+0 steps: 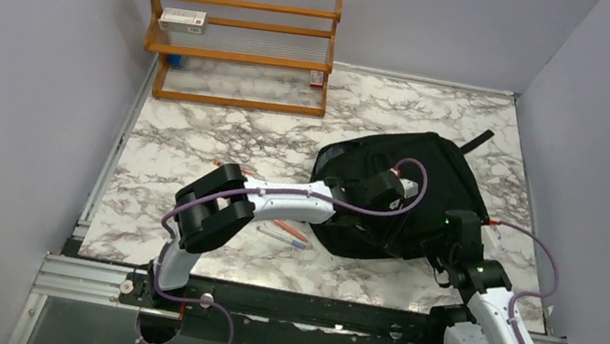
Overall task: Pack the student bag
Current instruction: Zip the student bag at the center of the board.
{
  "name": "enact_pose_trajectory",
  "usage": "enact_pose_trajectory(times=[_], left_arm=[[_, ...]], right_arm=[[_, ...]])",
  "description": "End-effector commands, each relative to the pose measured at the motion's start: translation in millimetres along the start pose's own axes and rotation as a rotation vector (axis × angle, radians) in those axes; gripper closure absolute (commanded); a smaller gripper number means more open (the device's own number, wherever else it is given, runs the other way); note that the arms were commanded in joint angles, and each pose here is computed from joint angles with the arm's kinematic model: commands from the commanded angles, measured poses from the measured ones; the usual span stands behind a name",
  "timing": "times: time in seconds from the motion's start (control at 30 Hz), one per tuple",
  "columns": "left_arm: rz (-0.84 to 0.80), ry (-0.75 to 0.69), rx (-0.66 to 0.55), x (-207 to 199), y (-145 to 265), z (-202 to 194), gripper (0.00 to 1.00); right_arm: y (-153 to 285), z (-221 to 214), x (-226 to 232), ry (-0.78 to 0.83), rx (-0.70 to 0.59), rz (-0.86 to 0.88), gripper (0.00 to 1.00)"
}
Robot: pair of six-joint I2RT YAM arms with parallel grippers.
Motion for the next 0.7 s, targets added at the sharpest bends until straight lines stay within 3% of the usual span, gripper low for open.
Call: enact_pose_trajectory(times=[0.0,0.17,0.47,0.67], left_arm=[[-0.013,-0.038,0.032,0.3,-4.1,-1.4,0.53],[-0.001,-0.065,0.04,2.8,-3.6,-2.5,0.54],[0.024,-0.102,0.063,9.9,-5.1,-6.0,0.67],[0.033,-0.116,0.073,12.5,-5.6,-8.1,0.84]], right_arm=[[-1.2,-0.8,-5.5,-0.005,-0.009,-0.021,0.99],[-2.2,-1.6,-5.4,-0.003,-0.004,-0.02,0.99],[-2.8,-2.3,-6.0,-0.004,-0.002,-0.021,0.99],[-2.7,-2.3,-5.9,-0.005,-0.002,-0.019,0.99]])
Point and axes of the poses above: each gripper's point midway between its finger pads, its own y axis back along the fingers, its own x axis along the line the jaws close on, z = x × y, the point moved 7 cm from there along y, back along the fingers, and after that the axes turned 1 degree about y, right-handed, at the moved point
